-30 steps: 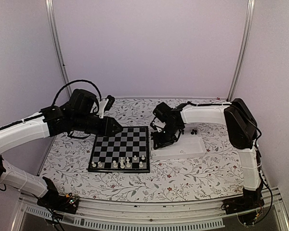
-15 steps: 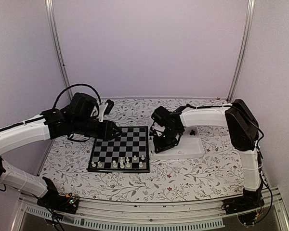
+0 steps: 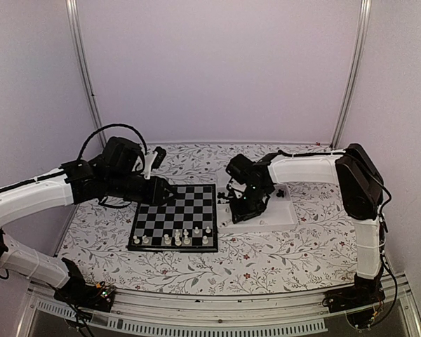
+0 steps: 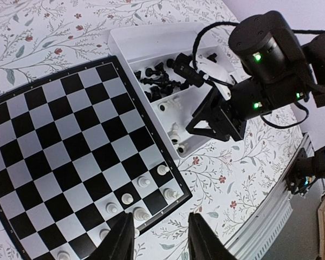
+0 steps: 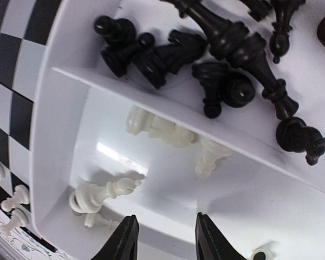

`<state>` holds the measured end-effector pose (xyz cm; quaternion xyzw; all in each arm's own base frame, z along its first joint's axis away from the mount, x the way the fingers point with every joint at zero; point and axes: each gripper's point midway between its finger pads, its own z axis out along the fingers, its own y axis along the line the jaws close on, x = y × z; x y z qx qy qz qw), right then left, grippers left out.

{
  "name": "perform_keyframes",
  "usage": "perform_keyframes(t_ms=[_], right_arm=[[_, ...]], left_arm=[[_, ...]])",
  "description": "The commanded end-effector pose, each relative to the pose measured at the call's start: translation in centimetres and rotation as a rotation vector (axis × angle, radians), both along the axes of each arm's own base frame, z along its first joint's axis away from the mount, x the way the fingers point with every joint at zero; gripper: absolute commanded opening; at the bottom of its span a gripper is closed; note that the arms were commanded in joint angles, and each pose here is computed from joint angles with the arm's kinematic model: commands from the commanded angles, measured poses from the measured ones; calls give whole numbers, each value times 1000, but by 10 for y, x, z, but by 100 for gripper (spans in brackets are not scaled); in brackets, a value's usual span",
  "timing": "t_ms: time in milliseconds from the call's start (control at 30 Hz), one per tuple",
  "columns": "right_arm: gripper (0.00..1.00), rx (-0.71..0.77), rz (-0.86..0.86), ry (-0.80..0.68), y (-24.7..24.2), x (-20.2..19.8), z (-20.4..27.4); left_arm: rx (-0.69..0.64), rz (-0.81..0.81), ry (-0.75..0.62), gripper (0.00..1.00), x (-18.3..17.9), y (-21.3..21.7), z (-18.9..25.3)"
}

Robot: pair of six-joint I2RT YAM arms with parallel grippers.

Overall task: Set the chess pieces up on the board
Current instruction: Pick up the chess piece from the storage box.

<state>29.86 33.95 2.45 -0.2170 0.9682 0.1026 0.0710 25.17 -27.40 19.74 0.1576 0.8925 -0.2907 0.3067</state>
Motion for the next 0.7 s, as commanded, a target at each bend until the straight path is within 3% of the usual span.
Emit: perform_keyframes(t_ms=[0, 300, 667], right_arm=[[39, 129, -4, -20, 33, 6, 35], [42, 114, -3, 8, 56, 11, 21], [42, 13, 0, 10, 40, 7, 4]], left_arm=[[-15, -19, -9, 37, -2, -5, 1], [-4, -29, -2, 37, -1, -8, -3], [14, -31, 0, 37, 0, -7, -7]])
